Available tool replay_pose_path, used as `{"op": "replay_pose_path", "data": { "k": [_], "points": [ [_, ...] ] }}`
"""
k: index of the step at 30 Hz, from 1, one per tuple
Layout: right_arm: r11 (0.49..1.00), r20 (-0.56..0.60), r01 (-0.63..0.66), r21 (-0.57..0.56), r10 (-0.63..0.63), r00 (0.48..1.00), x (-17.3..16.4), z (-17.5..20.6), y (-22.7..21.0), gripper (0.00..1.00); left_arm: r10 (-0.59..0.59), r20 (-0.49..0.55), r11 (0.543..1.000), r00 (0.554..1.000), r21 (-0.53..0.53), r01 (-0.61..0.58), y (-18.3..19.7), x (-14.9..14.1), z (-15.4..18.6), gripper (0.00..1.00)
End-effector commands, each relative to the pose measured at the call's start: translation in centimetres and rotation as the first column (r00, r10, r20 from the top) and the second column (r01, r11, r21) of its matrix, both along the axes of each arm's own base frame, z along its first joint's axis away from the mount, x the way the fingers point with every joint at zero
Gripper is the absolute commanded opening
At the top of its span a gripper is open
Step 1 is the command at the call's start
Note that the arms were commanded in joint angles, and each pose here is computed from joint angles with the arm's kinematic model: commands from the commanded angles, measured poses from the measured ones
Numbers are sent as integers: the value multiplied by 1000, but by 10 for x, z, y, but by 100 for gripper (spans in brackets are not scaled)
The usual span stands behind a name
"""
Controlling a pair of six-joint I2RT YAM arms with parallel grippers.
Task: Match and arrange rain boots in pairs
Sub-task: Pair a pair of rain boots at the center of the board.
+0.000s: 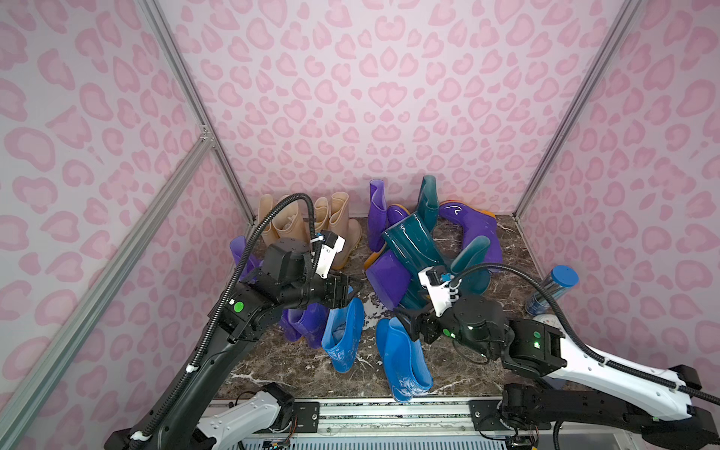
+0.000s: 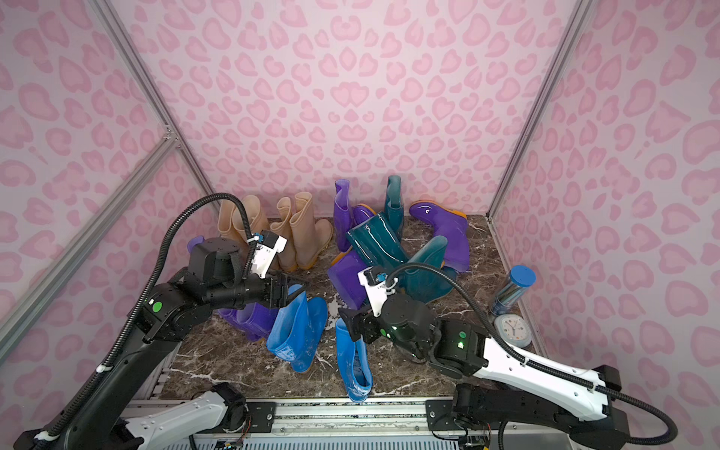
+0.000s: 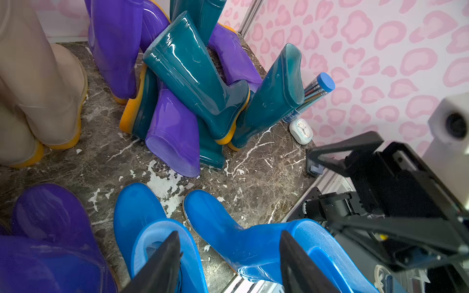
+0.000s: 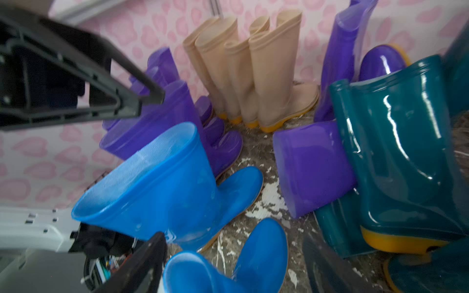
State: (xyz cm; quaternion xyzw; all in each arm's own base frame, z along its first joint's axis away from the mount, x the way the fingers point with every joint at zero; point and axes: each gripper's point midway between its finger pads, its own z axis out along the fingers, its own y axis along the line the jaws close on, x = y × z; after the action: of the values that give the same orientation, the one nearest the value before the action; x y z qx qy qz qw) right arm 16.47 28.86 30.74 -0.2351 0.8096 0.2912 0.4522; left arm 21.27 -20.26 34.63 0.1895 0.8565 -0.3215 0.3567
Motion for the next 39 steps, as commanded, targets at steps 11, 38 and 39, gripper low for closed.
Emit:
{"op": "replay_pose_path", "data": {
  "k": [11,38,39],
  "points": [
    [978,-72,-71,-195,58,996,5,-44,35,0,19,101,999,995,38,-23,10,4,10,65],
    [886,191,463,-42,-448,874,161,106,-78,65,-23,140,1000,990,5,22,-12,25,38,73],
    [858,195,512,-41,-496,846,177,111,-95,65,-23,143,1000,989,3,23,-14,30,39,74]
  ]
}}
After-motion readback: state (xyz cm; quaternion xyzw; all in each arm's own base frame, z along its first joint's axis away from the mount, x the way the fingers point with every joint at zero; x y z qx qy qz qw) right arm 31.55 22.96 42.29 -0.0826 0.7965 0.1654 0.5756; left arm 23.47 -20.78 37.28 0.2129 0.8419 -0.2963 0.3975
